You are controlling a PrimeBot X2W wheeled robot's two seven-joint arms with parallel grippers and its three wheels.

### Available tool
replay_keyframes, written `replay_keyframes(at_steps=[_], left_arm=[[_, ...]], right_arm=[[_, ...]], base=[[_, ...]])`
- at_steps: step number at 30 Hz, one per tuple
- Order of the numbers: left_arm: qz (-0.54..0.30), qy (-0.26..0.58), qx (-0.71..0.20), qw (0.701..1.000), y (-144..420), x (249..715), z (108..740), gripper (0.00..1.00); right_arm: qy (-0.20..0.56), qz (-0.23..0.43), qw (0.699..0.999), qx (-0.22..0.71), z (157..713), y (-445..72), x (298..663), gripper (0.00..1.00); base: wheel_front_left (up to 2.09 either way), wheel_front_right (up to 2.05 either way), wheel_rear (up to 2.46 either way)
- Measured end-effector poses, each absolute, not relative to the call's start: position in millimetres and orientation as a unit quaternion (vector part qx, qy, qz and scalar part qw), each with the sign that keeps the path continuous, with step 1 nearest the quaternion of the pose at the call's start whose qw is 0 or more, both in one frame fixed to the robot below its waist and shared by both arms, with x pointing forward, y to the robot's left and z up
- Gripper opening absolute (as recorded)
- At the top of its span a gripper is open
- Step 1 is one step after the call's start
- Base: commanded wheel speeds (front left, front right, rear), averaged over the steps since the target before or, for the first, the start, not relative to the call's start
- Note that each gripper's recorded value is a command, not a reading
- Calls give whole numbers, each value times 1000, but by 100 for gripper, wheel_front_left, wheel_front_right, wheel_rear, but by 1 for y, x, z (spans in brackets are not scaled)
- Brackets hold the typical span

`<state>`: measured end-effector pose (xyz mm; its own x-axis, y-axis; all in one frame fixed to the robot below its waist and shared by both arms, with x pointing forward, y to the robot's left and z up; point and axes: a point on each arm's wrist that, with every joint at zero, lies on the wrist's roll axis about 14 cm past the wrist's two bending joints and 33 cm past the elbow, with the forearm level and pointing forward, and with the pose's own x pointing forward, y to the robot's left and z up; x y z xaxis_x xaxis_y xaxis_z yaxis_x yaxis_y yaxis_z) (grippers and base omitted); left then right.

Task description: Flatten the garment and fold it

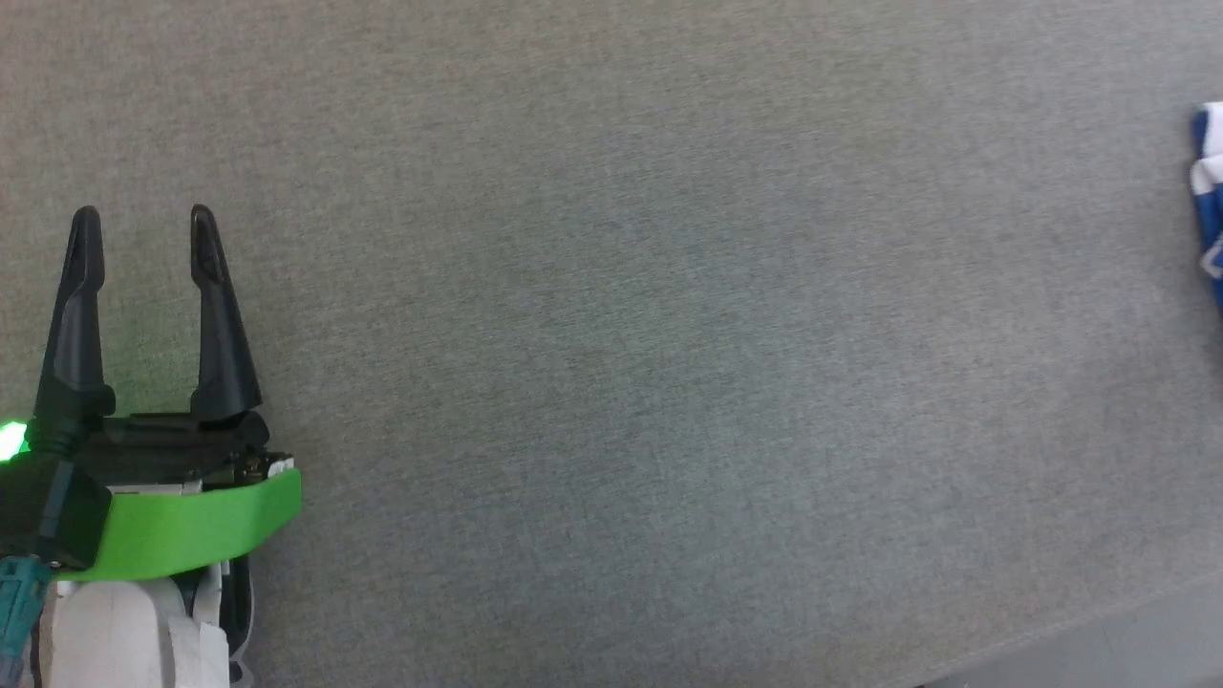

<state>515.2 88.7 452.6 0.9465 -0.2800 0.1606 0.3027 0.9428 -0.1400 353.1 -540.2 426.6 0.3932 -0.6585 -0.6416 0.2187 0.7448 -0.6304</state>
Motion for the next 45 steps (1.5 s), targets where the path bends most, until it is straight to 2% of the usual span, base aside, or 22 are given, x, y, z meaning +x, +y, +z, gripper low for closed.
replay_keyframes(at_steps=[2,3,4,5,10,15,19,23,28,35,42,45], left_arm=[[-144,-64,-79,984,92,515,448,100],[-142,-62,-78,985,94,515,446,100],[-140,-59,-76,985,96,515,443,100],[-139,-57,-75,986,97,514,442,100],[-133,-56,-72,987,101,512,443,100],[-130,-67,-80,986,100,509,458,100],[-119,-75,-103,985,102,503,473,100],[-98,-99,-114,984,113,498,498,100],[-55,-138,-130,980,139,487,534,100],[-10,-164,-126,978,167,463,567,100],[48,-159,-110,980,196,434,573,100],[67,-156,-105,980,205,424,574,100]], right_arm=[[481,-285,798,-226,423,-545,352,0],[481,-293,796,-222,422,-549,350,15],[485,-299,791,-222,421,-552,347,95],[484,-299,790,-227,421,-553,348,100],[450,-312,808,-217,426,-555,353,100],[376,-301,846,-228,451,-548,376,100],[275,-257,892,-251,490,-524,417,100],[148,-208,941,-223,540,-480,458,100],[8,-153,976,-154,601,-420,479,100],[-127,-74,988,-43,643,-330,470,100],[-201,-13,978,50,652,-245,456,100],[-224,-5,971,83,653,-225,447,100]], base=[[0,0,0],[0,0,0],[0,0,0],[0,0,0],[0,0,0],[0,0,0],[0,0,0],[0,0,0],[0,0,0],[0,0,0],[0,0,0],[0,0,0]])
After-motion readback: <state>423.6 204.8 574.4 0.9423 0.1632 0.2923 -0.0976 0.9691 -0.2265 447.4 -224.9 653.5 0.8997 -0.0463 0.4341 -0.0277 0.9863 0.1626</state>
